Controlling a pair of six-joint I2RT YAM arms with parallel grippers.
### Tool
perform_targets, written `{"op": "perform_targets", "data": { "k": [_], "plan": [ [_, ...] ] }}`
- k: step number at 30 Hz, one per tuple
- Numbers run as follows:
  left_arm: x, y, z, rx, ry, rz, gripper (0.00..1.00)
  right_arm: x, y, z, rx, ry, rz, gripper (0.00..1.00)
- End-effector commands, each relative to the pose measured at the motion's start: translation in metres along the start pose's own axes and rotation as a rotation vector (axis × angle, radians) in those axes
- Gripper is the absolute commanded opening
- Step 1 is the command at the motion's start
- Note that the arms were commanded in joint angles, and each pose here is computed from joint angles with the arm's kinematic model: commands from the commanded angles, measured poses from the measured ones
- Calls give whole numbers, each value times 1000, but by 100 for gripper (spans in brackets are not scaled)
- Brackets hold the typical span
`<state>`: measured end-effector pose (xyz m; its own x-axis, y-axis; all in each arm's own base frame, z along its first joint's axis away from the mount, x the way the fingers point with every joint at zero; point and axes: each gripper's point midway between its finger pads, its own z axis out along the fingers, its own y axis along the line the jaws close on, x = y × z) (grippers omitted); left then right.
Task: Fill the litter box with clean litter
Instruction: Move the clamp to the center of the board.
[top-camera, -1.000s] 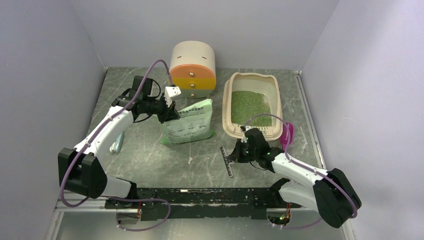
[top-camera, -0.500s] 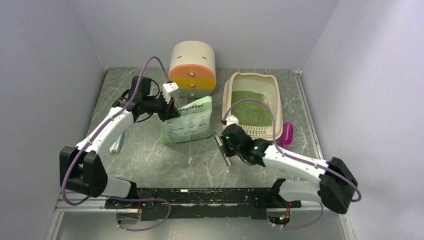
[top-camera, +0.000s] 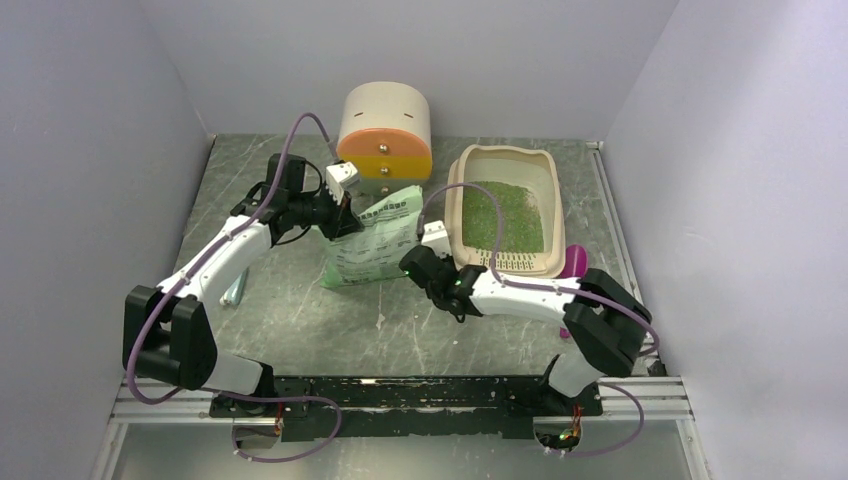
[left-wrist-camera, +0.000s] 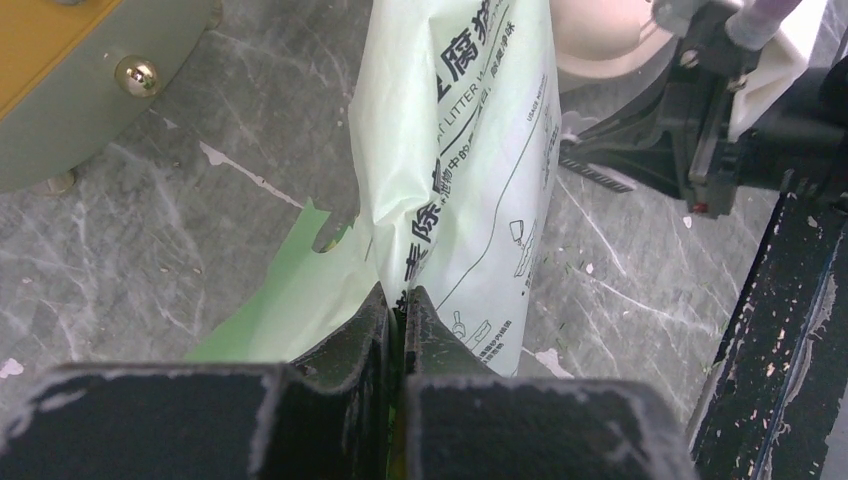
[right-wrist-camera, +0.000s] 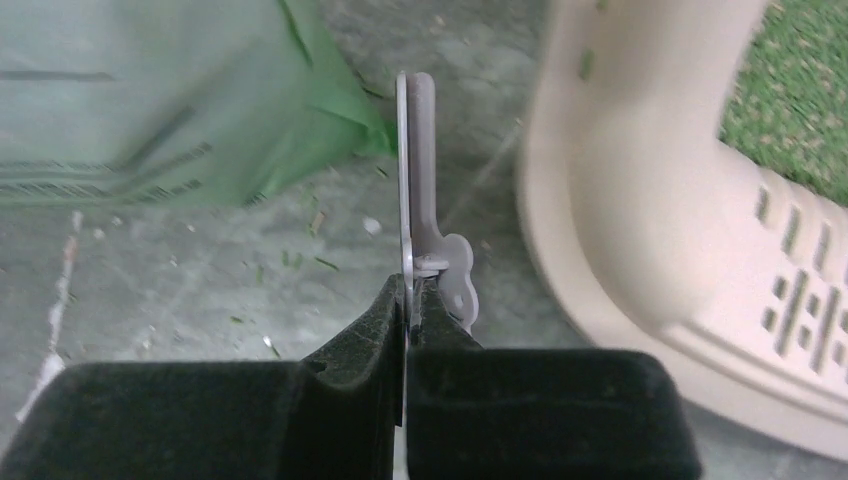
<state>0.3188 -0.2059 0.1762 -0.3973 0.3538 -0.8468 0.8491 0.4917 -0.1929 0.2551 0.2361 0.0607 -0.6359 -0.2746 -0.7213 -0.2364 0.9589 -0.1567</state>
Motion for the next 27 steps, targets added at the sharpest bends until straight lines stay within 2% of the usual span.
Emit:
{"op": "perform_targets", "data": {
  "k": [1, 5, 9, 11, 13, 16, 19, 22, 24, 27],
  "plan": [
    [1, -23, 14, 99, -25, -45, 5, -24, 31, 11, -83, -66, 37, 0],
    [1, -24, 16, 111, -34, -43, 5, -11, 52, 16, -184, -19, 15, 1],
    [6, -22, 17, 103, -21, -40, 5, 3, 57, 24, -174, 51, -11, 17],
    [7, -21, 18, 104, -16, -38, 5, 4, 60, 21, -191, 62, -7, 31],
    [9, -21, 18, 103, -10, -36, 5, 0, 62, 16, -216, 53, 8, 37],
    [9, -20, 18, 101, -10, -32, 5, -9, 57, 10, -204, 32, 33, 41],
    [9, -20, 19, 102, -9, -30, 5, -19, 55, 0, -213, 17, 35, 51],
    [10, -19, 19, 99, -4, -29, 5, -28, 51, -11, -223, -3, 59, 57],
    [10, -19, 18, 97, -4, -28, 5, -32, 43, -17, -198, -15, 79, 59],
    [9, -18, 17, 83, -7, -27, 5, -24, 26, -15, -120, -10, 97, 68]
  ]
}}
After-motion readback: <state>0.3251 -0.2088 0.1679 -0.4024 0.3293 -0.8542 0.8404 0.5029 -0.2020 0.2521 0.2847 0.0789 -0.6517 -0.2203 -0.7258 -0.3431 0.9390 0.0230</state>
